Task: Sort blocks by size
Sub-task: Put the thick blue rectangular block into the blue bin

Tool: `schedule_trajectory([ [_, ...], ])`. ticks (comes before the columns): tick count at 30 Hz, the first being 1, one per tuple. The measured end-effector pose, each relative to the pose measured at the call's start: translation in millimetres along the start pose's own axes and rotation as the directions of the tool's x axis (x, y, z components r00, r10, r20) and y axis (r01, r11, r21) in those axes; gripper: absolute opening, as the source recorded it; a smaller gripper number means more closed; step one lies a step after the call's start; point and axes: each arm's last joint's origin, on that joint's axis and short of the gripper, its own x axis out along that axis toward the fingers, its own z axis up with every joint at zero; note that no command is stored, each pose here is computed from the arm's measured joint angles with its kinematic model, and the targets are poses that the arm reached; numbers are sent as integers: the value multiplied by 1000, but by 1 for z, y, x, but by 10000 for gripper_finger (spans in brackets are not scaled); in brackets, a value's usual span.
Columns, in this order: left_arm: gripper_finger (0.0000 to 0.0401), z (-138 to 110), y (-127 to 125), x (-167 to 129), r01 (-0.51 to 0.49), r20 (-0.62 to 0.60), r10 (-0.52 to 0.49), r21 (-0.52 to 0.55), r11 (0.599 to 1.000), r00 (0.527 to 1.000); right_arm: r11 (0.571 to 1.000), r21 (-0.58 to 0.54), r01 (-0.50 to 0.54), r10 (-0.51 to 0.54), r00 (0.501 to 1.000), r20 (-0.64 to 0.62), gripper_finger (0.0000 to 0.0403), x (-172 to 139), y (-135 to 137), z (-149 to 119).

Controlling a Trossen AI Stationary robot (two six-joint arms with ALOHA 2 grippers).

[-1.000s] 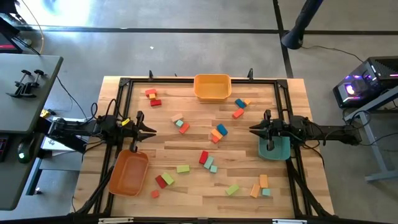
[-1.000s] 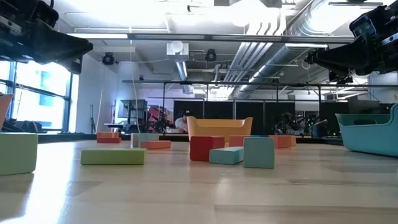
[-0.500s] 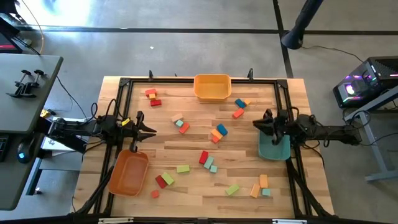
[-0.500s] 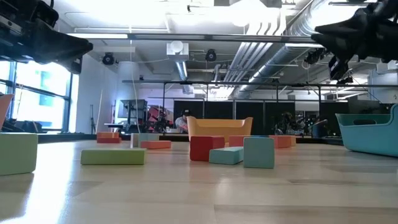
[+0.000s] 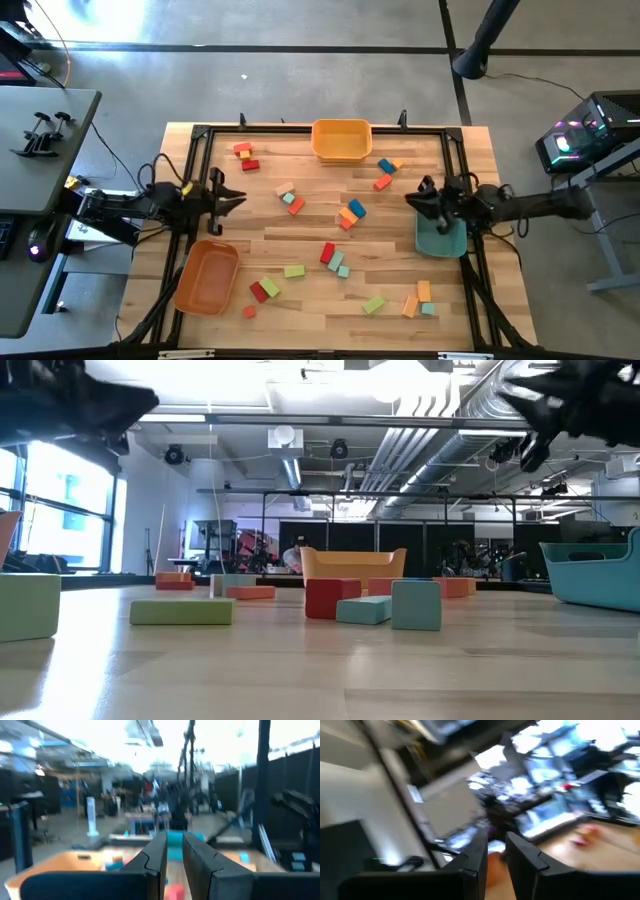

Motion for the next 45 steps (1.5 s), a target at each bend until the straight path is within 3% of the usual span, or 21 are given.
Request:
schedule_trajectory([
  [6,46,5,4,0,-121,50,117,82,989,992,987,-146,69,-92,982,-162,96,30,5,-4],
  [9,46,5,5,-1,-173,43,170,88,981,984,956,-254,146,-218,934,-282,133,50,6,-11],
  [13,46,6,7,-1,-239,53,235,70,969,970,893,-349,285,-415,821,-392,188,79,2,-24],
  [18,46,6,7,-1,-241,50,241,-13,970,969,822,-399,406,-563,685,-462,247,114,-13,-46],
  [24,46,-1,7,-1,-239,-16,238,-109,965,971,716,-402,571,-687,474,-550,266,138,-42,-71],
  [29,46,-3,7,-1,-241,-40,237,-152,959,971,668,-413,619,-721,402,-564,267,159,-52,-74],
  [33,46,-3,7,-1,-242,-41,238,-175,954,970,641,-465,611,-736,315,-599,267,170,-52,-74],
  [36,46,-3,7,-1,-247,-40,244,-175,953,969,632,-484,605,-740,284,-610,267,176,-51,-72],
  [40,46,-3,8,-1,-291,-43,288,-173,941,957,658,-470,588,-697,243,-674,267,175,-54,-82],
  [43,46,-3,9,-2,-324,-42,321,-158,933,946,640,-475,605,-694,190,-694,266,172,-59,-90],
  [45,46,-3,9,-2,-333,-42,331,-147,931,943,628,-466,623,-696,182,-695,265,172,-61,-93],
])
